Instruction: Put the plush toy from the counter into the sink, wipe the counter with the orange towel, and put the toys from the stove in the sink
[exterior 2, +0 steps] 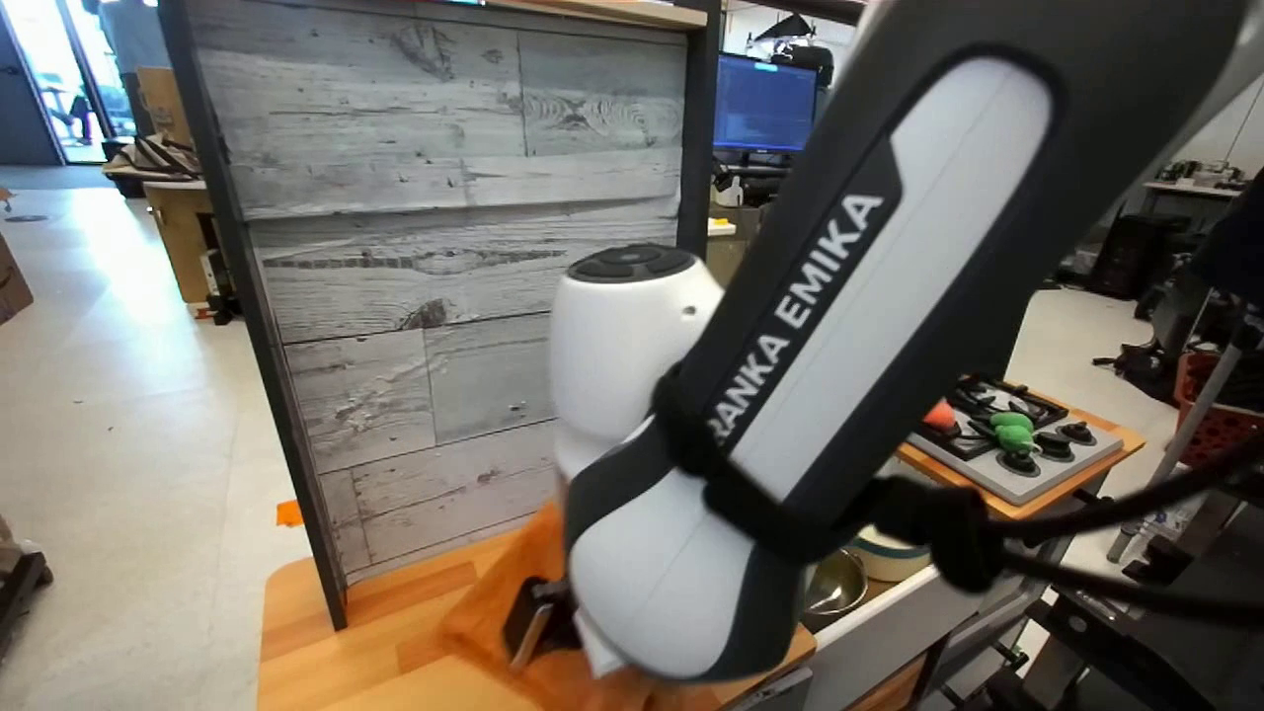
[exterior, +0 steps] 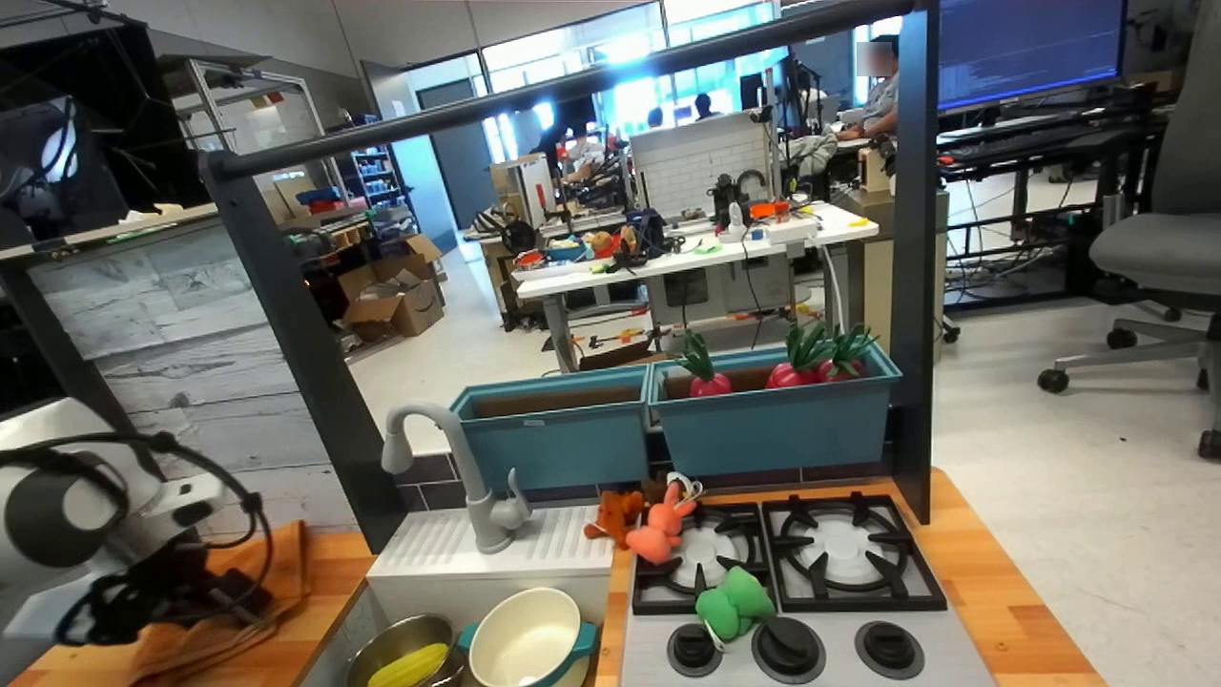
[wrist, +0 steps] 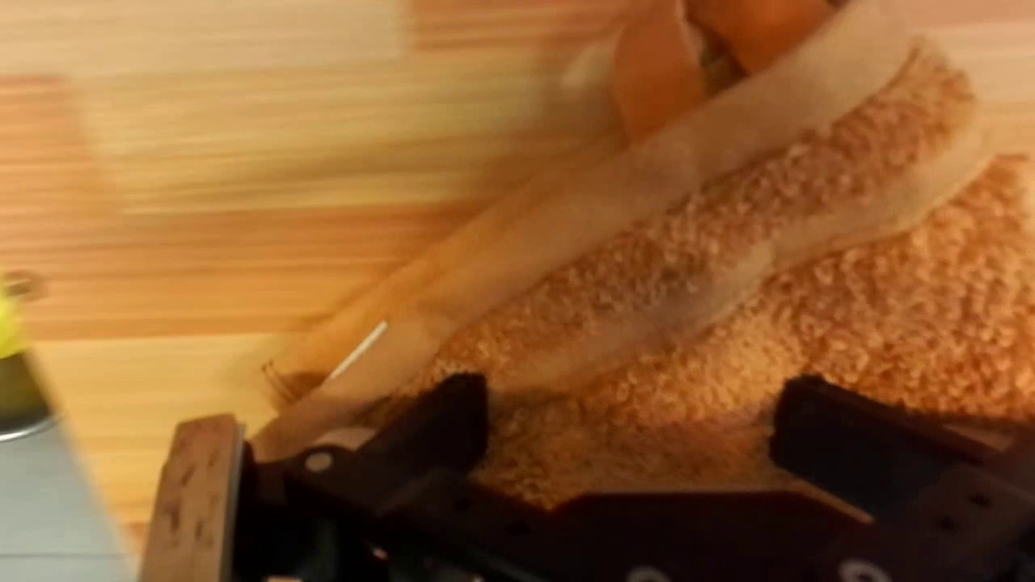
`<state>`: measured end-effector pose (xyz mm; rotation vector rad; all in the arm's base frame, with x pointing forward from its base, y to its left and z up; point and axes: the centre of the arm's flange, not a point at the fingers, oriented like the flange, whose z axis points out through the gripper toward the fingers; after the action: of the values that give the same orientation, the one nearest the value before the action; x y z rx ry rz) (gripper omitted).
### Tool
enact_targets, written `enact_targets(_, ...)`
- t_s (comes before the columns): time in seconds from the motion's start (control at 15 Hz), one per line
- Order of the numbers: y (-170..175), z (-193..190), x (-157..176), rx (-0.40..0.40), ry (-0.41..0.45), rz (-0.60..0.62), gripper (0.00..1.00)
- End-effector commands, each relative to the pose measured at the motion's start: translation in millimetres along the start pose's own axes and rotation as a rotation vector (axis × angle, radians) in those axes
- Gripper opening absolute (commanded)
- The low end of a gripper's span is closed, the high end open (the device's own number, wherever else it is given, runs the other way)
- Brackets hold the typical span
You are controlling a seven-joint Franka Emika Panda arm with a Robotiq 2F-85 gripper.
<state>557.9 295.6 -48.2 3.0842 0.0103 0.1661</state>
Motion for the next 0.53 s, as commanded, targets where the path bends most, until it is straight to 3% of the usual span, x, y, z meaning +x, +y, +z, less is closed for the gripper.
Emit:
enact_targets(0.0,88.4,-11.2,8.1,-0.147,0.005,0.148,1.00)
enact_targets(0.13,98.9,-2.7,14.7,-0.235,-0.020,0.222,1.00)
enact_targets(0.2,86.6,4.8,14.4,-0.231,-0.060,0.210,1.00)
enact_targets(0.47,-2.2,7.9,-18.7,-0.157,-0.130,0.026,1.00)
